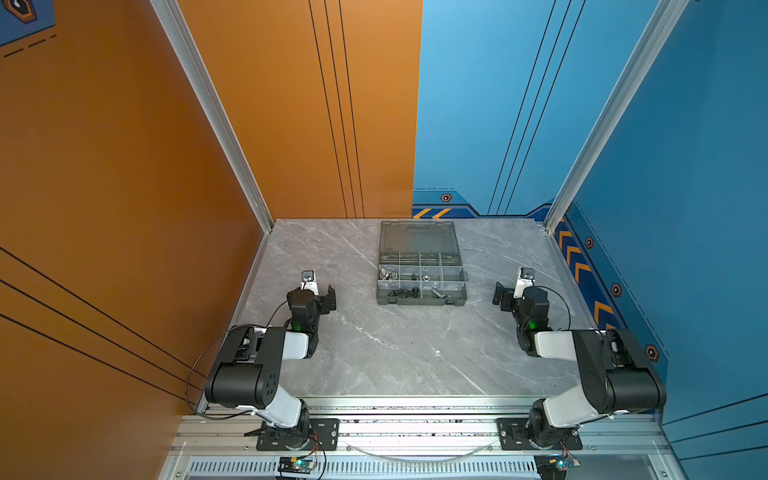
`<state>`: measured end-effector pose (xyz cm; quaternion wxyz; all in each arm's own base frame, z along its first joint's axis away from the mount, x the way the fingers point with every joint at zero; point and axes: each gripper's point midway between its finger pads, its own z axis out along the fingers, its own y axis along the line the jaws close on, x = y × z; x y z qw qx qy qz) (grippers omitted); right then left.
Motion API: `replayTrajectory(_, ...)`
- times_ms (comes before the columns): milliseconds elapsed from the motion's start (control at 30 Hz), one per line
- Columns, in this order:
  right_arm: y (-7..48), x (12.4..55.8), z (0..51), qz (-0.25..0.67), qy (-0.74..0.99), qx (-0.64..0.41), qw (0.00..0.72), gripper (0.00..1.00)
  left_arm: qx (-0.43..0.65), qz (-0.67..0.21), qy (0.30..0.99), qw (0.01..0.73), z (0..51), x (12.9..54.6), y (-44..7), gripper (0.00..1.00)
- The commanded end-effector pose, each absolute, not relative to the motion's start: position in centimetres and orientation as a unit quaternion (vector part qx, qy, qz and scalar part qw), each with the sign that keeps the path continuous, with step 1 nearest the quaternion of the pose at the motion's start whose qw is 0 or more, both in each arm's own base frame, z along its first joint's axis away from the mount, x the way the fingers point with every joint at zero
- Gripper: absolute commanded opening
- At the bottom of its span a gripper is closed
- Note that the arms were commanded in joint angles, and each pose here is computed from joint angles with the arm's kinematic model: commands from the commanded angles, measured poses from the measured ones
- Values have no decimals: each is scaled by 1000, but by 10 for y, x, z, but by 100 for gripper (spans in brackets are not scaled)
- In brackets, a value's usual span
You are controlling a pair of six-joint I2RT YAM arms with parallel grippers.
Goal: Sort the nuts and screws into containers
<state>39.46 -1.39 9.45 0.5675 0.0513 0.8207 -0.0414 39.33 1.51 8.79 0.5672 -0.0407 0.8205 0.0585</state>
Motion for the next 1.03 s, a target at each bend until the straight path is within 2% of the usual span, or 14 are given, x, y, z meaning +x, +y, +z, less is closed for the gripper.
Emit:
replayTrajectory(0, -16, 393, 91, -45, 822, 55, 565, 100, -38, 65, 818, 570, 90, 395, 18, 98)
replayTrajectory(1000, -16, 393, 91, -45, 822, 55, 565, 100, -32, 53, 819, 570, 89, 396, 15, 98)
